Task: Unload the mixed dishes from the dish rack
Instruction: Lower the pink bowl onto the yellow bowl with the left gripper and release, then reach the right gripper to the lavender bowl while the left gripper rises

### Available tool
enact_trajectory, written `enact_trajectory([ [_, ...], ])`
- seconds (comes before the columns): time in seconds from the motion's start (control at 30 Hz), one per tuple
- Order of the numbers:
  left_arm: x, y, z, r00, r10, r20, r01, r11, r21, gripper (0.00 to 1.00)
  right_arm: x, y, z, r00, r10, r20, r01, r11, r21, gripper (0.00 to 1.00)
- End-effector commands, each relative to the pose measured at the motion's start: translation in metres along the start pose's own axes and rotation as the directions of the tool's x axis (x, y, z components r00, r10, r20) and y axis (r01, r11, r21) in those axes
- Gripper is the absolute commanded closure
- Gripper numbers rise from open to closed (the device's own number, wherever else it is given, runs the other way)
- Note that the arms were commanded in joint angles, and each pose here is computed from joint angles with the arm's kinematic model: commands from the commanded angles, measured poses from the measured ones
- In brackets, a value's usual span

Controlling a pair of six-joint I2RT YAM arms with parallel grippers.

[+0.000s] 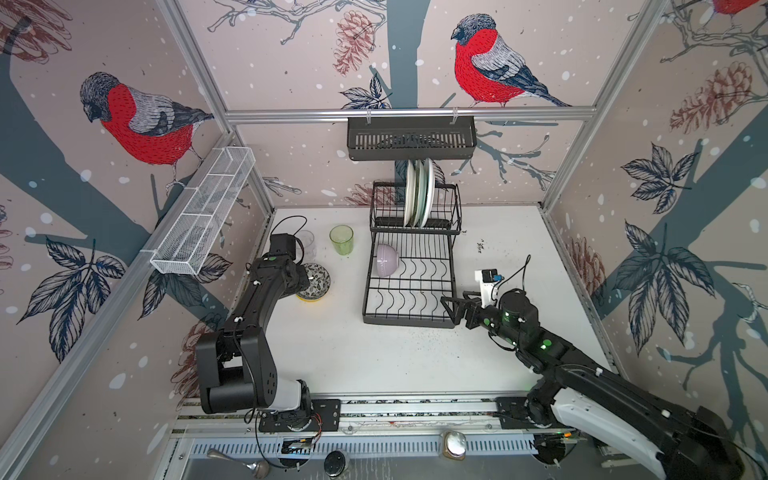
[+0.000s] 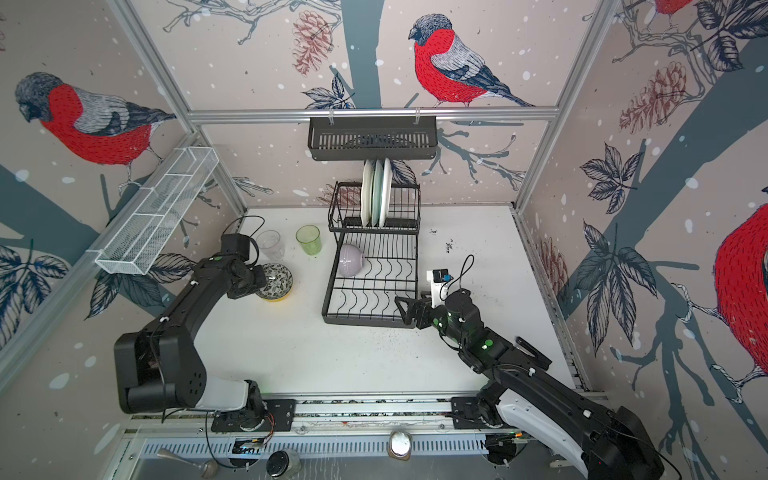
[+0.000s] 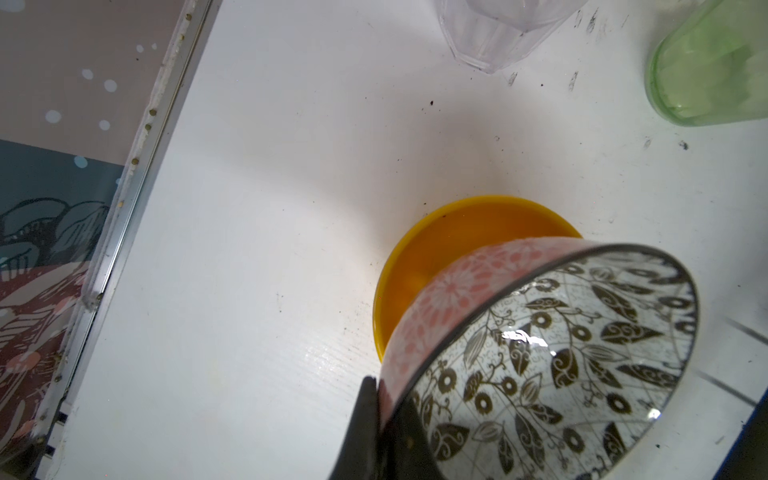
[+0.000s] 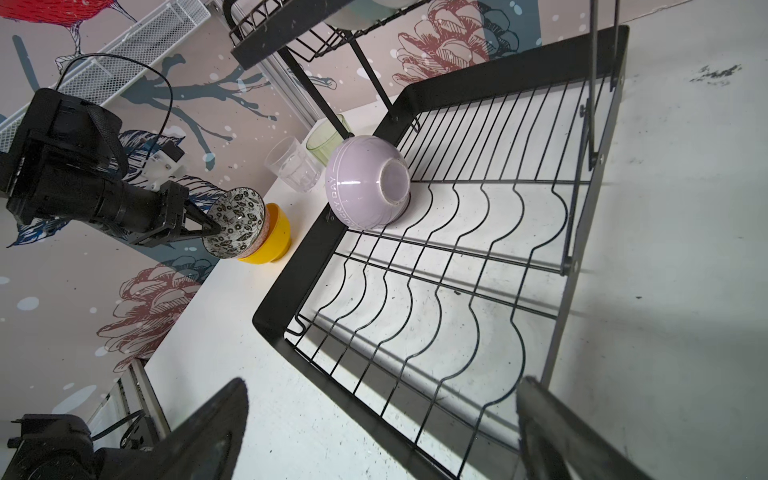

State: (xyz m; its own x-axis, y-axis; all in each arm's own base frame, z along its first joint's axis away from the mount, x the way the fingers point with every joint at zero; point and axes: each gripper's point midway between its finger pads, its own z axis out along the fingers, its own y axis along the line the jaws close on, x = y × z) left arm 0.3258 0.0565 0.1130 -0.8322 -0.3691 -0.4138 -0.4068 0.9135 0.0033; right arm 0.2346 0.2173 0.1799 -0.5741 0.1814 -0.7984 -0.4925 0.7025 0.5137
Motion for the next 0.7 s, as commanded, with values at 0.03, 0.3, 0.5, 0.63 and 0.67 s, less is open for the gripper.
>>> enact_trajectory([
  [0.03, -0.009, 0.001, -0.003, 1.000, 0.008, 0.030, -0.008, 1.000, -0.006, 0.49, -0.009, 0.010, 0.000, 1.000, 0.004, 0.016, -0.004, 0.999, -0.036, 0.01],
  [0.3, -0.018, -0.002, -0.024, 0.995, 0.017, 0.098, -0.021, 0.999, 0.031, 0.03, -0.012, 0.011, 0.000, 1.000, 0.016, 0.024, -0.015, 0.999, -0.036, 0.01],
  [0.5, -0.018, -0.025, -0.052, 0.991, 0.022, 0.129, -0.046, 0.981, 0.188, 0.03, -0.012, 0.010, 0.008, 1.000, 0.026, 0.004, -0.026, 0.999, -0.025, 0.00],
  [0.63, -0.013, -0.047, -0.065, 0.988, -0.009, 0.154, -0.043, 0.941, 0.337, 0.03, -0.010, 0.012, 0.018, 0.999, 0.024, -0.025, -0.024, 1.000, 0.002, 0.00],
  [0.67, -0.011, -0.056, -0.069, 0.987, -0.019, 0.161, -0.045, 0.922, 0.386, 0.03, -0.011, 0.015, 0.021, 0.999, 0.018, -0.029, -0.018, 1.000, 0.006, 0.01],
])
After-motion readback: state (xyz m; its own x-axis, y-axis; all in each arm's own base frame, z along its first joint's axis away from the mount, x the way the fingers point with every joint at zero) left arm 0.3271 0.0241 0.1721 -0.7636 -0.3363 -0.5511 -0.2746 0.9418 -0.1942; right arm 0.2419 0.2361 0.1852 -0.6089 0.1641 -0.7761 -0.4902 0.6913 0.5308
